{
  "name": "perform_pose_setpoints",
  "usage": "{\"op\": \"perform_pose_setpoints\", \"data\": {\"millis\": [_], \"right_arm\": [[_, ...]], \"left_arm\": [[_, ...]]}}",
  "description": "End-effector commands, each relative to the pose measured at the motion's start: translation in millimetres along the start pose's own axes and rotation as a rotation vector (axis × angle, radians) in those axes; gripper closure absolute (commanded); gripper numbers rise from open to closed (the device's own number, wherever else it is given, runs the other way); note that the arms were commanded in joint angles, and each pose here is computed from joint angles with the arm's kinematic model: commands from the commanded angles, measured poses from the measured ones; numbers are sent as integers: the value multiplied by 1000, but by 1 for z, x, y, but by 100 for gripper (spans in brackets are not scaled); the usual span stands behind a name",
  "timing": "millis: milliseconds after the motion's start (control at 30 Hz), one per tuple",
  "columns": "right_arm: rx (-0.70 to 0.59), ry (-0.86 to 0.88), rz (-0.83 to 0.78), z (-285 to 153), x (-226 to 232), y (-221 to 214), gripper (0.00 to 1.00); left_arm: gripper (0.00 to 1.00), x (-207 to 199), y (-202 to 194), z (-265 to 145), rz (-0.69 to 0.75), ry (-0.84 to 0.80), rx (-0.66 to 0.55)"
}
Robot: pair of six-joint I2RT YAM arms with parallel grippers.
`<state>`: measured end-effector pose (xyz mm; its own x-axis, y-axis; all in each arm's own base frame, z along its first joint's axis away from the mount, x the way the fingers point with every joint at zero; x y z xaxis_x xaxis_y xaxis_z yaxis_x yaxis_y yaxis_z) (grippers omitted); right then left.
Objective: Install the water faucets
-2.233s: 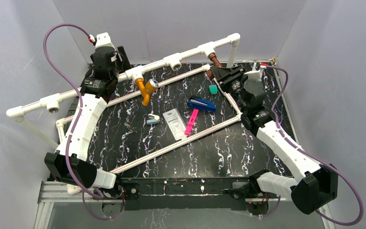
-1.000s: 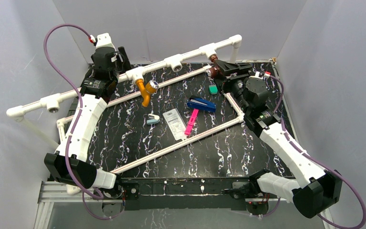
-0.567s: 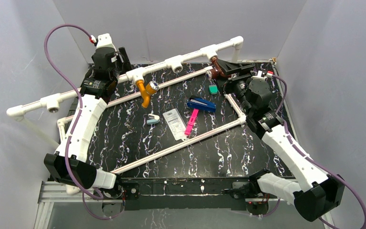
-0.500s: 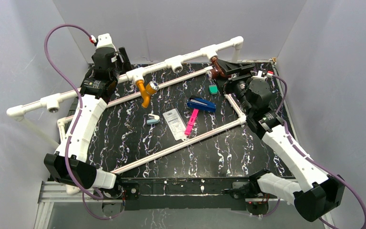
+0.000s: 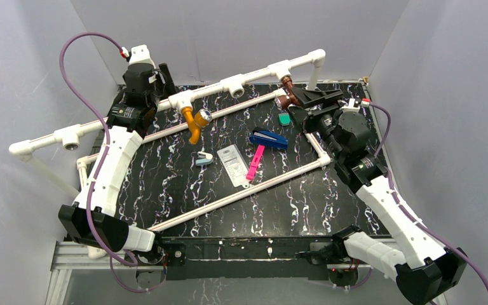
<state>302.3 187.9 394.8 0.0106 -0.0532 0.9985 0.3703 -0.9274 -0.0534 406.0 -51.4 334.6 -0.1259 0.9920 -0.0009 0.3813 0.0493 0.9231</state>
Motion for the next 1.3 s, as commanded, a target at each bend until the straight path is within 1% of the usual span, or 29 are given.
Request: {"op": "perform_pose_setpoints", "data": {"millis": [0,167,267,367,467,800,933,1067,1133,1200,1267], "right_arm": [[-8,-7,-51,-9,-3,3,18],[-6,-53,-111,-17,-15,5,17],[2,-56,-177,-21,-15,5,17],[5,-70,-318,-26,-13,7,16],[1,-59,-466,-31,-12,12,13],[12,32,-1152,-51,9,29,12],[57,106,-1506,-58,14,31,12],[65,155,-1889,-63,14,41,10],[98,175,-2041,-64,11,42,10],[154,230,-2172,-63,8,38,10],[146,262,-2279,-60,9,38,10]], "left_arm": [[31,-1,-75,-7,110,-17,276],[31,-2,-75,-6,110,-17,278],[31,-2,-75,-6,109,-19,278],[31,-2,-75,-6,109,-20,277],[31,-2,-75,-7,108,-20,277],[31,-3,-78,-6,108,-24,280],[31,-2,-78,-5,109,-23,281],[31,-3,-79,-4,110,-24,282],[31,-3,-79,-3,110,-26,284],[31,-4,-79,-3,109,-27,286],[31,-5,-79,-2,108,-32,285]]}}
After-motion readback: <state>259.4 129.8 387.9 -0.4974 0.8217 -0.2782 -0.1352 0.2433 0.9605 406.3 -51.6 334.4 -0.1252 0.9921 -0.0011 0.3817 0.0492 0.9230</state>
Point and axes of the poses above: each gripper's point midway between its finger pads, its own z axis out along the fingers, its own x axis along the line the jaws close on, y = z × x, the point moved 1 cm from there along -z, back along the fingers, and after that the axes turned 7 degrees about z, right-handed, at the moved point
